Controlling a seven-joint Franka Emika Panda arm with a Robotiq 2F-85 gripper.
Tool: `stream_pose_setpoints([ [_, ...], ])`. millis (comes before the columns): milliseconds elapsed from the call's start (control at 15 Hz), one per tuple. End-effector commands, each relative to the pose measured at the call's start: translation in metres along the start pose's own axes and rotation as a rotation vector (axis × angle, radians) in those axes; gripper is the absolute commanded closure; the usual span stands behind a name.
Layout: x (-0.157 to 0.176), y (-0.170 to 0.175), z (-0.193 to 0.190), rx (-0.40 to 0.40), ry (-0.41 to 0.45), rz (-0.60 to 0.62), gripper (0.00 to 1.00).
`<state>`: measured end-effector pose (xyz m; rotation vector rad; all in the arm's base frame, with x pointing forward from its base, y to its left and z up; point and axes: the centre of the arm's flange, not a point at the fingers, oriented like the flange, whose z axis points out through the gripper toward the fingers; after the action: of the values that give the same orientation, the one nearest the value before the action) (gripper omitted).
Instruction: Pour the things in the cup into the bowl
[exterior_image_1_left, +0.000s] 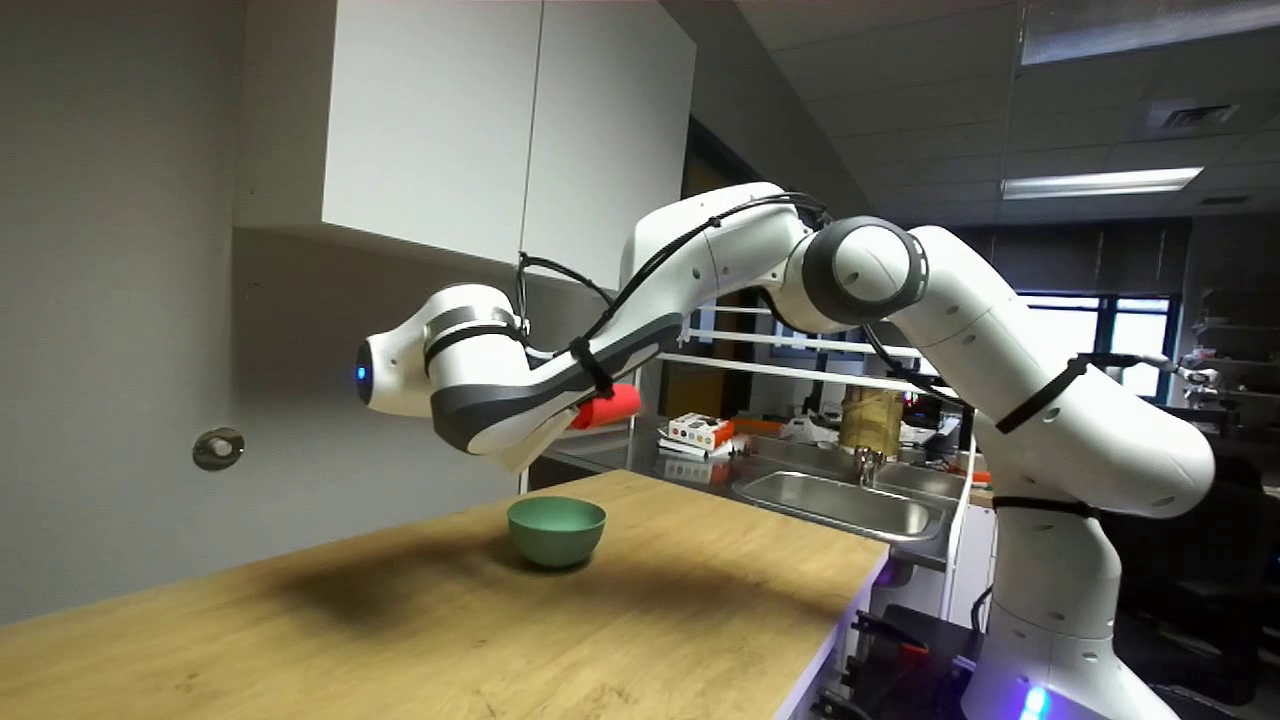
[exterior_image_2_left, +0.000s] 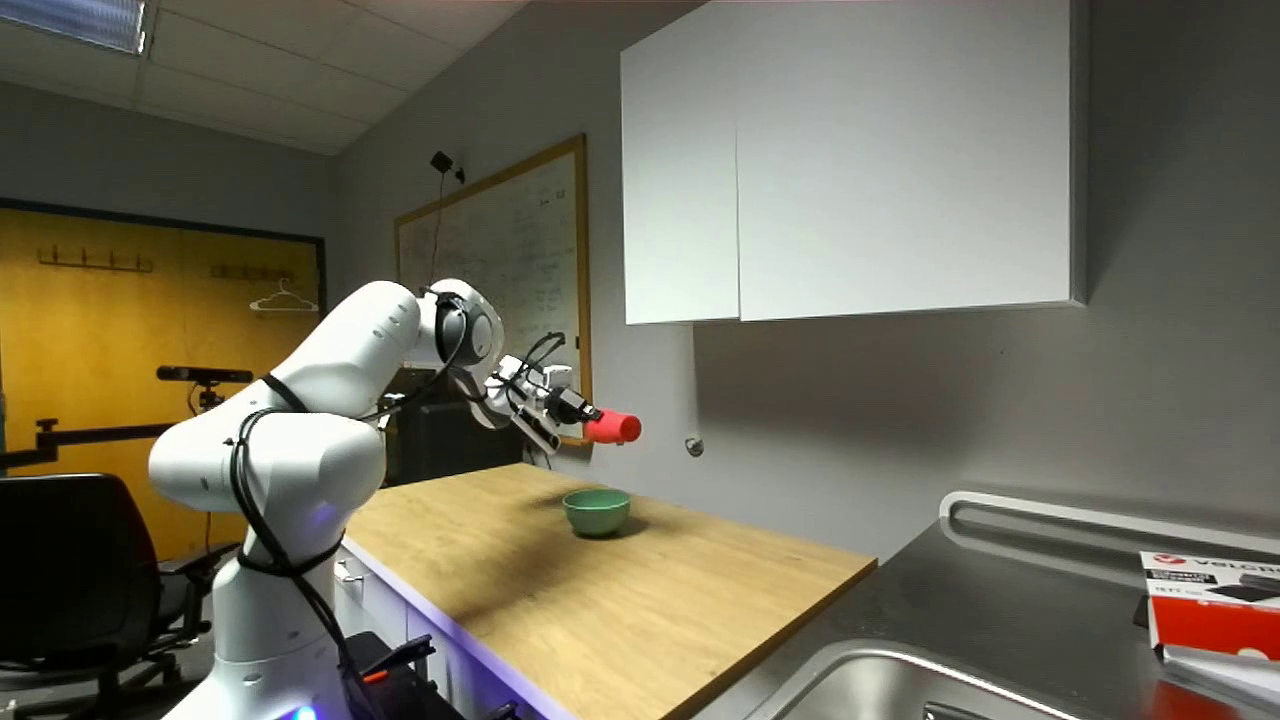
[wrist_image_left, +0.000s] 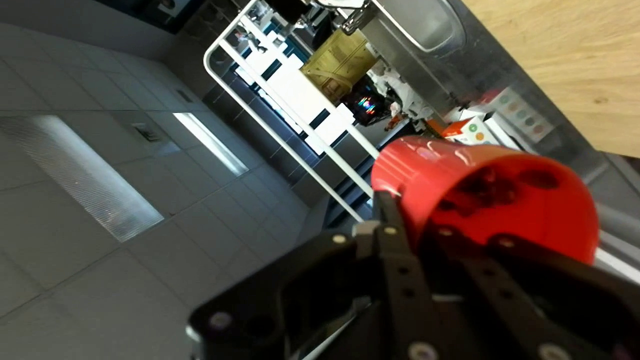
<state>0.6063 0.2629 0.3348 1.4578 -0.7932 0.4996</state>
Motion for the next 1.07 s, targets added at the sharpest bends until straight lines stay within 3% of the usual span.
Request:
stream_pose_setpoints([
  [0,0.0137,-0.0067,-0.0138,-0.072,0.024,0.051,0.98],
  [467,0.0138,-0.0058,-0.0157,-0.153,0.042,0.052,0.98],
  [1000,0.0198,-0.0023,-0.0192,-0.244,0.148,0.047,0.98],
])
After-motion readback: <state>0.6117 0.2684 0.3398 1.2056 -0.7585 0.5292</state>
